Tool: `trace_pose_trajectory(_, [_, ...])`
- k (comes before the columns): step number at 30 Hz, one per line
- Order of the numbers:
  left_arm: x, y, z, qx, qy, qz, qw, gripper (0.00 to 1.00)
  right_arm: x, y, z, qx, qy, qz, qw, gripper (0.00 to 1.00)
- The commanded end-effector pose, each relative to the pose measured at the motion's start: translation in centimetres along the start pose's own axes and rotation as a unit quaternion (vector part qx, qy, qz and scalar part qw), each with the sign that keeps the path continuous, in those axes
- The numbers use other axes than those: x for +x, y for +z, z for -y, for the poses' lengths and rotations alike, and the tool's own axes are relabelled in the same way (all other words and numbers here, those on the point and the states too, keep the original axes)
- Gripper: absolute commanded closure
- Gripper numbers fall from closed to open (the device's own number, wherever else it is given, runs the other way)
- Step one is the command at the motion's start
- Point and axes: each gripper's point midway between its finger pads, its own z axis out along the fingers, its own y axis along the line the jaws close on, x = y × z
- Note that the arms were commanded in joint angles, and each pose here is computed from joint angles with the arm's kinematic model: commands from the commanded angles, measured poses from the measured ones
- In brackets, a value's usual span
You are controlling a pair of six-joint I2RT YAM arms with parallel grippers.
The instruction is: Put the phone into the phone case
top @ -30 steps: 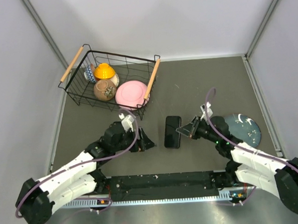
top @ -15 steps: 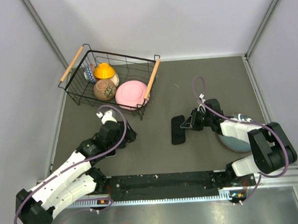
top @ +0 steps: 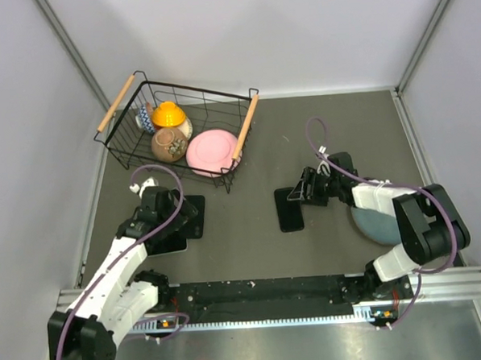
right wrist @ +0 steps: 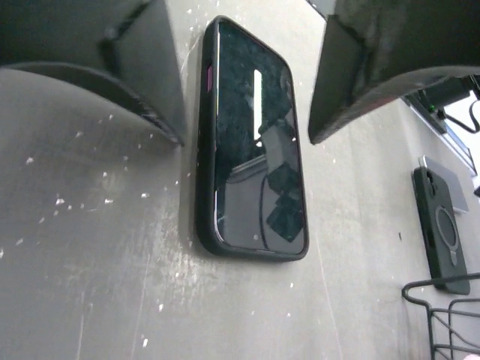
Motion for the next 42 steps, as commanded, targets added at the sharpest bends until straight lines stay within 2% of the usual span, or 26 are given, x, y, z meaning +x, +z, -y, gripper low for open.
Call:
trace_pose_trajectory(1, [-2.1, 0.6, 0.1, -0.015, 0.038, 0.015, 0.999, 0.03, -2.9, -2.3, -2.2, -0.013, -0.044, 0.055, 0.997, 0.27])
trace_pose_trajectory(2, [-2.4, 0.7, -0.1, -0.025, 0.039, 0.017, 0.999, 0.02, -3.0, -2.7, -2.4, -0.013, -0.048, 0.061, 0.997, 0.1])
trace_pose_trajectory(3, [-2.9, 0.7, -0.6, -0.045, 0.04, 0.024, 0.998, 0.02, -3.1, -3.1, -2.6, -0.015, -0.049, 0.066, 0.997, 0.04])
trace_pose_trajectory(4, [-2.8, 1.0, -0.9, -0.054, 0.041, 0.021, 0.997, 0.02, -3.1, -3.7, -3.1, -0.022, -0.056, 0.076, 0.995, 0.02])
trace_pose_trajectory(6, [-2.8, 1.4, -0.7, -0.05, 0.044, 0.018, 0.998, 0.02, -2.9, -4.3, -3.5, -0.03, -0.059, 0.081, 0.995, 0.01])
trace_pose_trajectory(11, [-1.3, 2.0, 1.0, 0.007, 0.106, -0.032, 0.994, 0.01, -2.6, -6.1, -4.8, -0.057, -0.074, 0.106, 0.99, 0.01])
trace_pose_trajectory(19, [0.4, 4.0, 0.0, -0.015, 0.128, -0.077, 0.989, 0.01, -2.7, -6.5, -4.7, -0.051, -0.089, 0.115, 0.988, 0.01])
trace_pose_trajectory(29, [3.2, 4.4, 1.0, -0.001, 0.162, -0.122, 0.979, 0.02, -2.6, -6.6, -5.0, -0.062, -0.097, 0.118, 0.986, 0.01])
trace_pose_trajectory(32, [4.6, 4.5, 1.3, -0.005, 0.168, -0.138, 0.976, 0.02, -2.5, -6.6, -4.9, -0.062, -0.098, 0.116, 0.986, 0.01])
trace_pose_trajectory(37, [5.7, 5.0, 0.6, -0.06, 0.196, -0.138, 0.969, 0.03, -2.3, -7.1, -4.9, -0.062, -0.103, 0.125, 0.985, 0.01])
trace_pose_trajectory(42, [6.0, 5.2, 0.6, -0.086, 0.21, -0.128, 0.965, 0.11, -2.1, -7.5, -5.0, -0.063, -0.105, 0.129, 0.984, 0.01])
